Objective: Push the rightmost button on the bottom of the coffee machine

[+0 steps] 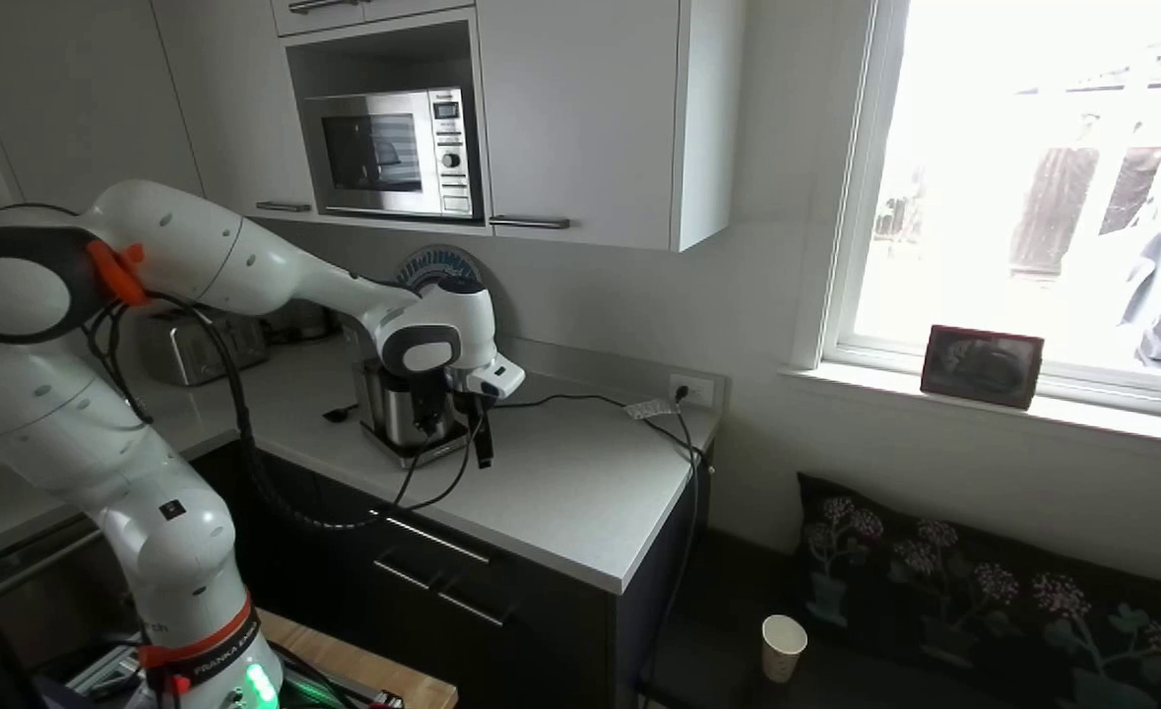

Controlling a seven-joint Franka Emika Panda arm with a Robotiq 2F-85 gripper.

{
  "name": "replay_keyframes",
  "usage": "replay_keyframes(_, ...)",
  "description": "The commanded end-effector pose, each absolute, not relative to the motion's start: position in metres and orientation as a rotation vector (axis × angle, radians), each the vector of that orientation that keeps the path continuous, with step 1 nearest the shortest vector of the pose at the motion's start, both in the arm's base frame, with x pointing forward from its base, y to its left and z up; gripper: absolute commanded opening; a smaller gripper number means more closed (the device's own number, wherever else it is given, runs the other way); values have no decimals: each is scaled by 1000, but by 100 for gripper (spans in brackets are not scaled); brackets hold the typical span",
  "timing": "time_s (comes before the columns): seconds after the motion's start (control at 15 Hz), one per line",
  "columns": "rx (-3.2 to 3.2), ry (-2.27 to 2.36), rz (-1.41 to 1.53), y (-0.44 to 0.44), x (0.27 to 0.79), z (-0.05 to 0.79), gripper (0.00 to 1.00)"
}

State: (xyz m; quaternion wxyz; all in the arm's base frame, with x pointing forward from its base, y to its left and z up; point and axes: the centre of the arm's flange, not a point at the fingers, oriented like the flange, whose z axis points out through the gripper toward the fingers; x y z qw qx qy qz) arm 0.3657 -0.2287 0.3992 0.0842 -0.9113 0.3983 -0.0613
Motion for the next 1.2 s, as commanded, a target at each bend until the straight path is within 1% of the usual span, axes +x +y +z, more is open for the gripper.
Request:
replay_keyframes(0.0,-2803,1056,-246,-212,326,424,100)
replay_keyframes(0.73,-2725,752,-632,-201,280,487,100)
replay_keyframes(0.8,-2773,812,-591,-207,297,486,100)
replay_keyframes(1.13,-2744,781,-639,-204,287,492,100)
